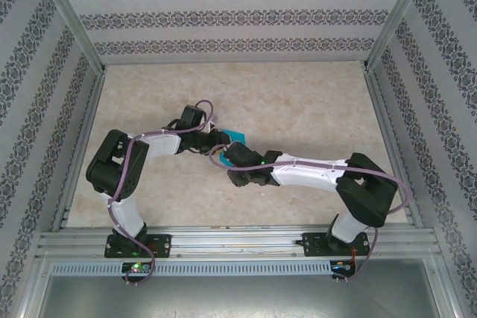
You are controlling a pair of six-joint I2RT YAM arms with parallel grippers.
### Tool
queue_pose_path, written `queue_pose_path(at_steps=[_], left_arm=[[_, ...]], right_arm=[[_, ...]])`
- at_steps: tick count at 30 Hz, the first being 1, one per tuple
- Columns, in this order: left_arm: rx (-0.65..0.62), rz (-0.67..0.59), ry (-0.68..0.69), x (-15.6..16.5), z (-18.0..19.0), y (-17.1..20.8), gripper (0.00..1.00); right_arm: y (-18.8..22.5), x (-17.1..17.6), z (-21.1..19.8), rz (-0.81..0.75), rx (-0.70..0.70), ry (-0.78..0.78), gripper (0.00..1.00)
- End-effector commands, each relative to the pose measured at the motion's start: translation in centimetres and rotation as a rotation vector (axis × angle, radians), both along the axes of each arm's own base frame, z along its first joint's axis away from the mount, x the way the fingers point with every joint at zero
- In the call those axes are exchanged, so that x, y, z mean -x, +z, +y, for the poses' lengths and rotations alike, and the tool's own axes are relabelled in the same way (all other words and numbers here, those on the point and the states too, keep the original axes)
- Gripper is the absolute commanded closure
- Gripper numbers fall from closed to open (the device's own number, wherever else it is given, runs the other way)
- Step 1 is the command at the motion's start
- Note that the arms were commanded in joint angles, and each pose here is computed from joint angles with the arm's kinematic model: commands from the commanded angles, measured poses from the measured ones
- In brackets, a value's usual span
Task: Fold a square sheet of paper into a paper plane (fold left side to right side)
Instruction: Fourth fold the wing at the center of the table.
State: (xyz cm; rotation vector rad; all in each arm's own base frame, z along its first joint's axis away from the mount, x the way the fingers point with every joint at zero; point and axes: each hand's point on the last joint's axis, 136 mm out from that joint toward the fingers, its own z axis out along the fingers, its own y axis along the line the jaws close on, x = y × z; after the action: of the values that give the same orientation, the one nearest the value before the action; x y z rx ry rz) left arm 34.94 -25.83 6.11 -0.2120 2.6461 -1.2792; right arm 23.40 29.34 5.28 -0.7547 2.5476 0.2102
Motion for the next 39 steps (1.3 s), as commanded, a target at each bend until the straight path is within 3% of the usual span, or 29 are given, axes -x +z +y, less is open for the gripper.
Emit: queue_pose_path(at_steps=[1,22,28,34,39], left_arm=[[0.052,-0.077,-0.012,-0.8,-1.1,3.3,0.72],[0.052,-0.085,-0.010,-1.0,-1.2,4.0,0.71],[0.027,-0.093,-0.001,-1.0,-0.8,3.8,0.71],[0.003,-0.093,0.014,-0.9,0.1,3.5,0.63],[-0.007,-0.087,0.045,-0.6,1.8,3.3,0.57]], right_arm=[[0.3,-1.4,-0.9,-0.070,0.077,-0.050,0.60],[-2.1,-2.3,-0.6,-0.065,0.150,-0.062,0.63],[-2.1,-2.4,-0.9,-0.072,0.157,-0.071,0.75],[-2.5,-2.1,-1.2,-0.060,0.167,-0.071,0.93],[-3.0,-2.0,-1.3,-0.047,0.179,-0.068,1.00]])
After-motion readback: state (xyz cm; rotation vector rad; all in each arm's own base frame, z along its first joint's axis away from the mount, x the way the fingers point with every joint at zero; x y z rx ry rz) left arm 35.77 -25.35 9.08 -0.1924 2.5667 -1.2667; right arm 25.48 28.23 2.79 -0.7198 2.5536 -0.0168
